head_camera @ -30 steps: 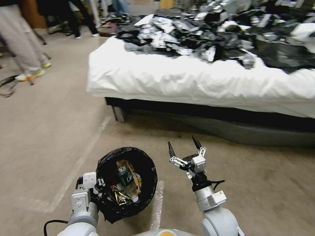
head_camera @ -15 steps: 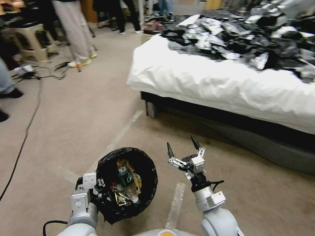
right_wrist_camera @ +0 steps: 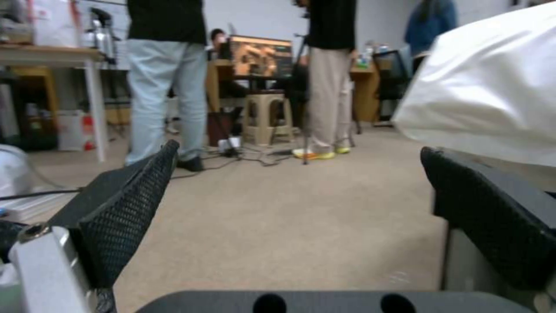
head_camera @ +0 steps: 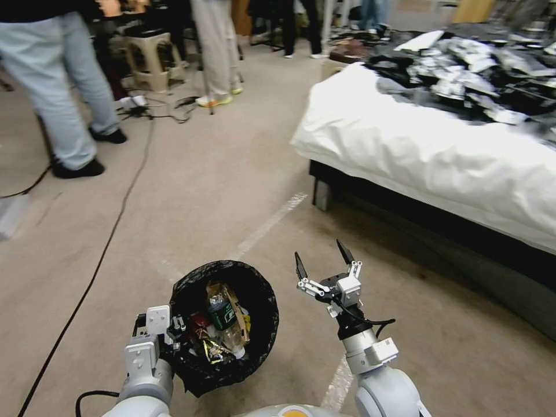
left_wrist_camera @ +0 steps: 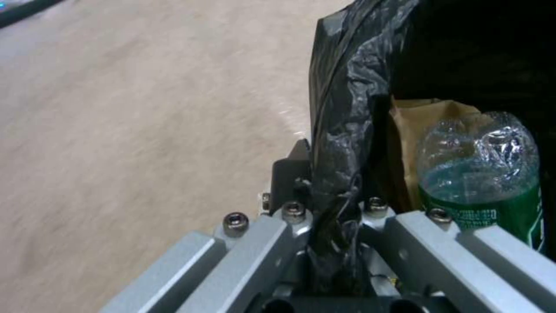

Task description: Pick up the trash bin, then pick up the garbage from the floor and place it into the trash bin.

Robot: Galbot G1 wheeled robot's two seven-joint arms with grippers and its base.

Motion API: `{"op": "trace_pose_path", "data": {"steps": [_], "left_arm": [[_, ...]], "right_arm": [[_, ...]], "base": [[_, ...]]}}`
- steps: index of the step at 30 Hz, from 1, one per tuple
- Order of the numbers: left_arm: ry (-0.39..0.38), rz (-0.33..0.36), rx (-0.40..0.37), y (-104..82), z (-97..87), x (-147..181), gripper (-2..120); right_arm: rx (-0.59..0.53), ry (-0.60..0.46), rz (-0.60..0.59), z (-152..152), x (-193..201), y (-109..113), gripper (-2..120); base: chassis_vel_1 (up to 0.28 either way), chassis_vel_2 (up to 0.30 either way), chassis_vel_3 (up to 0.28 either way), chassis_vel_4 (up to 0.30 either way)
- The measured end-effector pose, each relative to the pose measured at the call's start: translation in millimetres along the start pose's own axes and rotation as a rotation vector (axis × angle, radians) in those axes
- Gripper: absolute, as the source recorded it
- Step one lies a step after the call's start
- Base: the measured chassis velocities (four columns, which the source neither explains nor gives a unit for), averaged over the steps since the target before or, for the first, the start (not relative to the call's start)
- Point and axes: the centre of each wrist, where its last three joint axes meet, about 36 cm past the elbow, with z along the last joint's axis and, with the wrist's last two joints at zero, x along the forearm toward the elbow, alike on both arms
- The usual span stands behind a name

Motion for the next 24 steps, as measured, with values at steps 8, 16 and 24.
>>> {"op": "trace_pose_path", "data": {"steps": [8,16,24], "left_arm": [[-0.001,-0.001,-0.001,0.2,0.0,-0.1,0],[-0.001,-0.001,-0.001,0.3,-0.1,-0.1,0],[-0.002,-0.001,0.000,0.0,-0.1,0.0,0]], "right_arm": [[0.001,0.000,-0.009,0.3,0.3,0.7,100],[0.003,0.000,-0.013,0.4,0.8,0.8,100],[0.002,0.000,-0.015,0.1,1.8,2.1,100]], "base": [[0.128,0.131,0.119,0.130],[0.129,0.123,0.121,0.132],[0.135,0.121,0.141,0.132]]}}
